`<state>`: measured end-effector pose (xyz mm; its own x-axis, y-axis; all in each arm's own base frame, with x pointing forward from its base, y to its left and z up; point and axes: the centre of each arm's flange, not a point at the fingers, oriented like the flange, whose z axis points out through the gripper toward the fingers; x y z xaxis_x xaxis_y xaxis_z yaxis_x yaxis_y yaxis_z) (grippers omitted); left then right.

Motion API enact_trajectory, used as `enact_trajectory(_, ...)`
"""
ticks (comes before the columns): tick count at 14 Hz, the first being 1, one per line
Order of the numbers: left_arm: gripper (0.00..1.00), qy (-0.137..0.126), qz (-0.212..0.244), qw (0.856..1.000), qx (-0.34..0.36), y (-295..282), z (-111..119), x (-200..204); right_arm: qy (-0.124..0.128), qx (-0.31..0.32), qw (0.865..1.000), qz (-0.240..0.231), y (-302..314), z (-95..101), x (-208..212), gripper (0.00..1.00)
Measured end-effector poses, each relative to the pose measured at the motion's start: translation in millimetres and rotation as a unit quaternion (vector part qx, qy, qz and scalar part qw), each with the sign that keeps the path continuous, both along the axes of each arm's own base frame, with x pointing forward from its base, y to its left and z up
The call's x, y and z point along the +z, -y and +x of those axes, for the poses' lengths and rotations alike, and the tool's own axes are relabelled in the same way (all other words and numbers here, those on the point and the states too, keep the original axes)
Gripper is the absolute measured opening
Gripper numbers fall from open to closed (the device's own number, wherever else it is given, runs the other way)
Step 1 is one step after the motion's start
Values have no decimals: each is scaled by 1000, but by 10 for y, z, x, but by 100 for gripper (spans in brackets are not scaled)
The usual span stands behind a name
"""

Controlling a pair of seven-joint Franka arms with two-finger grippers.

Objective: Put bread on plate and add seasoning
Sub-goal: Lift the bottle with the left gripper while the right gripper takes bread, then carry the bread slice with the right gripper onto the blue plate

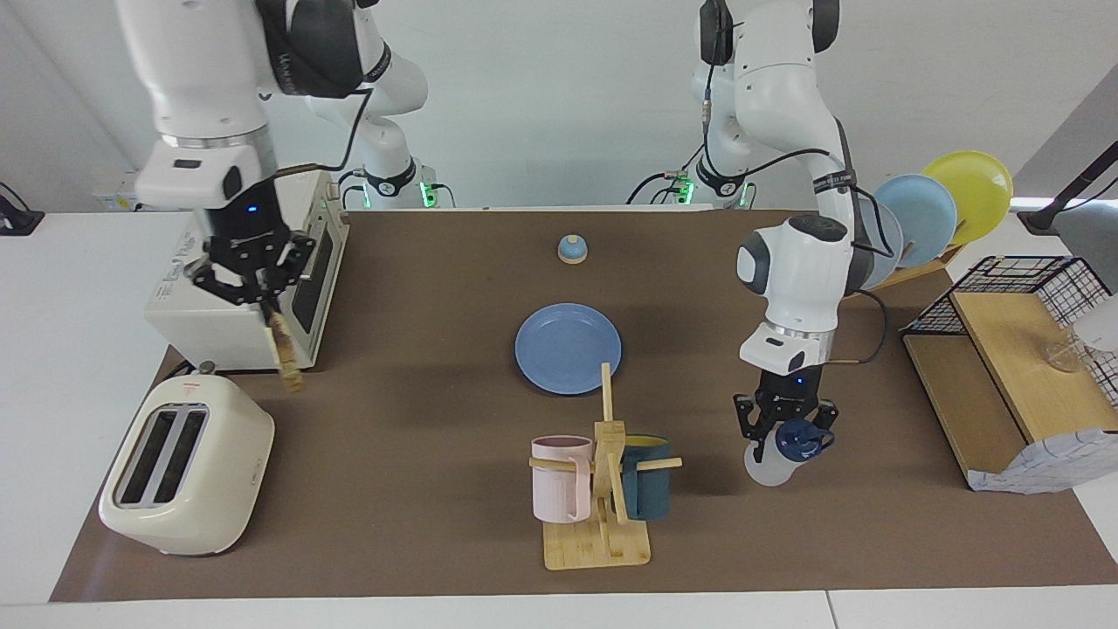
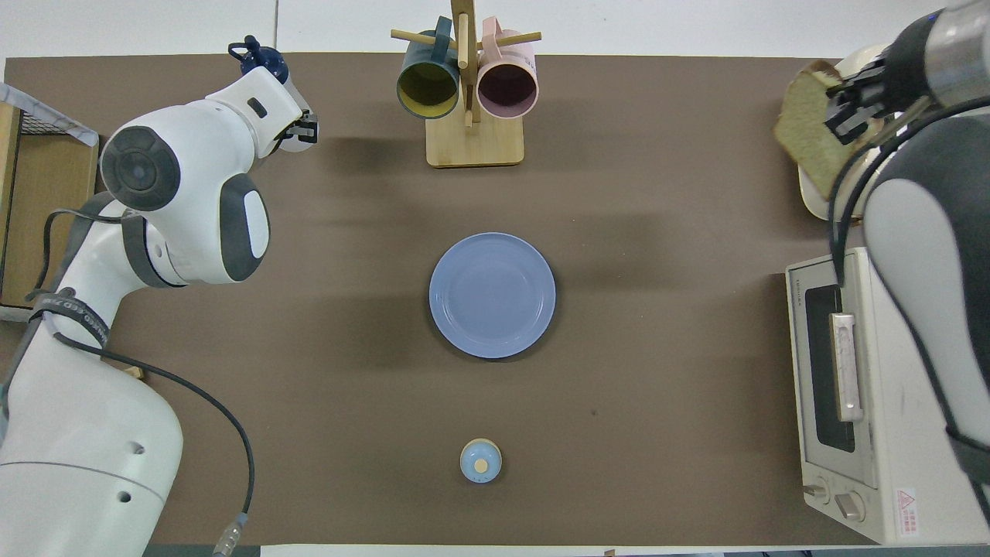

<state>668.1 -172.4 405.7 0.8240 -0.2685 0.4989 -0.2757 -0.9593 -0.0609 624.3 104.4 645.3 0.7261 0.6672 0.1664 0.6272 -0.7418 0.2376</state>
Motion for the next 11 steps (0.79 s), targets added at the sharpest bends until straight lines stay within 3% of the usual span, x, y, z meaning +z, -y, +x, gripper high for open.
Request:
enact_trajectory(2,48,-36,8,997,-60,-32,-131,289,-24,-47,998,45,-626,-195,-192,7)
enact_trajectory(5,48,-71,15,987,-143,-100,-338,616,-61,-106,983,138,-1051,-434,-578,7)
enact_trajectory(8,48,-102,11,970,-219,-187,-598,904,-74,-140,974,160,-1318,-670,-896,7)
enact_trajectory(11,48,-125,9,944,-305,-284,-894,1198,-83,-149,971,166,-1520,-784,-1035,7)
